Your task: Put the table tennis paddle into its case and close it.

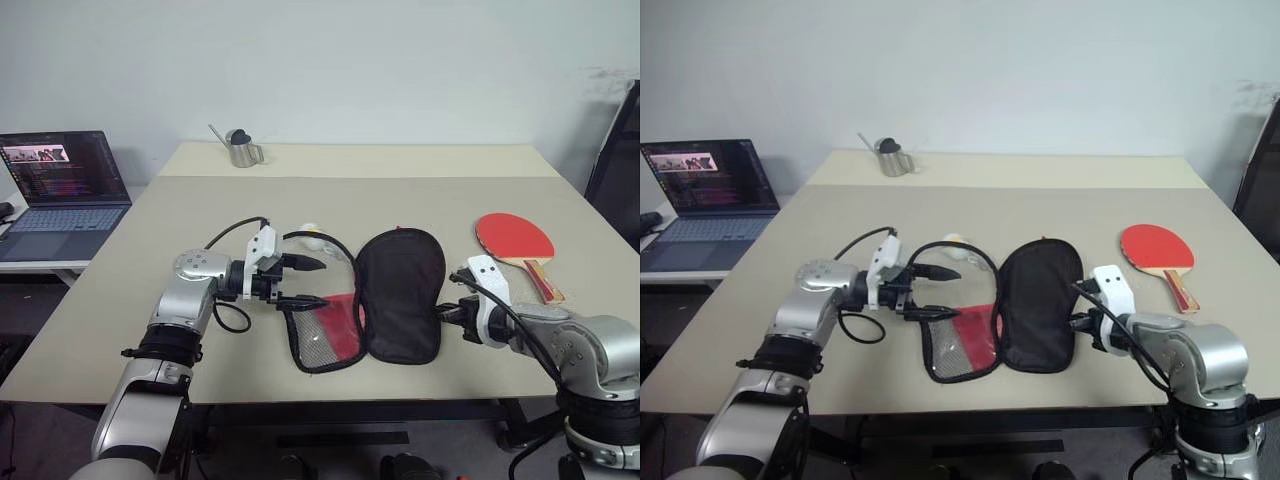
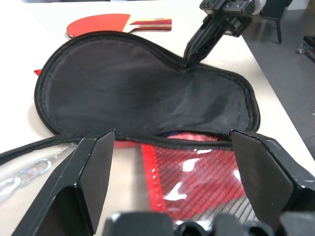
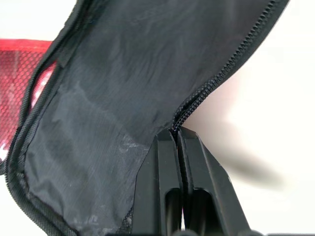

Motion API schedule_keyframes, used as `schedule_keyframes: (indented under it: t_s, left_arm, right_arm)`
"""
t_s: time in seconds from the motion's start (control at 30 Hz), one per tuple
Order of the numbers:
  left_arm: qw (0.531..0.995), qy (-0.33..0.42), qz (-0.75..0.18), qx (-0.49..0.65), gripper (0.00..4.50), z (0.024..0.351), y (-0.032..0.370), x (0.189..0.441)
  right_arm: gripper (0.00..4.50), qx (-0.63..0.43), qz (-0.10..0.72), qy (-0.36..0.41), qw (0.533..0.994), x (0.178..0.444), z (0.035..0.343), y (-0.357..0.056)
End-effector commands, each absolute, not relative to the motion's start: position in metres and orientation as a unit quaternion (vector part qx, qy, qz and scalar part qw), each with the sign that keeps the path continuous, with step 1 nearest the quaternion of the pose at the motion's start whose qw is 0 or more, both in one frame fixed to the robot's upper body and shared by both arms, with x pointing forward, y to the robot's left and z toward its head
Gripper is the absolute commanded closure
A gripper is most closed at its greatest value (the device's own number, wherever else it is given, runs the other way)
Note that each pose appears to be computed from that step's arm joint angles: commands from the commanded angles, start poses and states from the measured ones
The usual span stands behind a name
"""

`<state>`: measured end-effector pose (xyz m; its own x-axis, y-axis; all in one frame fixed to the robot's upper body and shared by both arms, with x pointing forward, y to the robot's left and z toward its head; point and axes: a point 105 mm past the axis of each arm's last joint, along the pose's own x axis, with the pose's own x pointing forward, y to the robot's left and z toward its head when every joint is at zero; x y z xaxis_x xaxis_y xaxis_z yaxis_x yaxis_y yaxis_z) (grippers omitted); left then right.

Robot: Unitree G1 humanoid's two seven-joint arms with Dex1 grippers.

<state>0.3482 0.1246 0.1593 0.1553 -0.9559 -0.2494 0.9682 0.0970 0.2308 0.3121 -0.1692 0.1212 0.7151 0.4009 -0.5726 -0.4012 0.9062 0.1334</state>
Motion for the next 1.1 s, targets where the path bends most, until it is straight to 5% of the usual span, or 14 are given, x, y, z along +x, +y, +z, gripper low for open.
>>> schedule_keyframes:
  t_s: [0.03, 0.73, 0.87, 1.1]
  left_arm:
    - [0.735, -0.013, -0.653, 0.181, 0.45, 0.175, 0.117, 0.349]
    - [0.742, -0.034, -0.645, 0.181, 0.45, 0.182, 0.108, 0.359]
    - [0.753, -0.041, -0.631, 0.179, 0.45, 0.184, 0.109, 0.364]
    - [0.773, -0.061, -0.608, 0.169, 0.45, 0.194, 0.109, 0.374]
  right_arm:
    - [4.48, -0.002, 0.182, 0.274, 0.944, 0.328, 0.139, -0.194]
    - [4.48, 0.005, 0.12, 0.261, 0.958, 0.359, 0.131, -0.227]
    - [3.61, -0.002, 0.101, 0.248, 0.963, 0.359, 0.136, -0.237]
    - [1.24, -0.045, 0.116, 0.211, 0.97, 0.355, 0.152, -0.24]
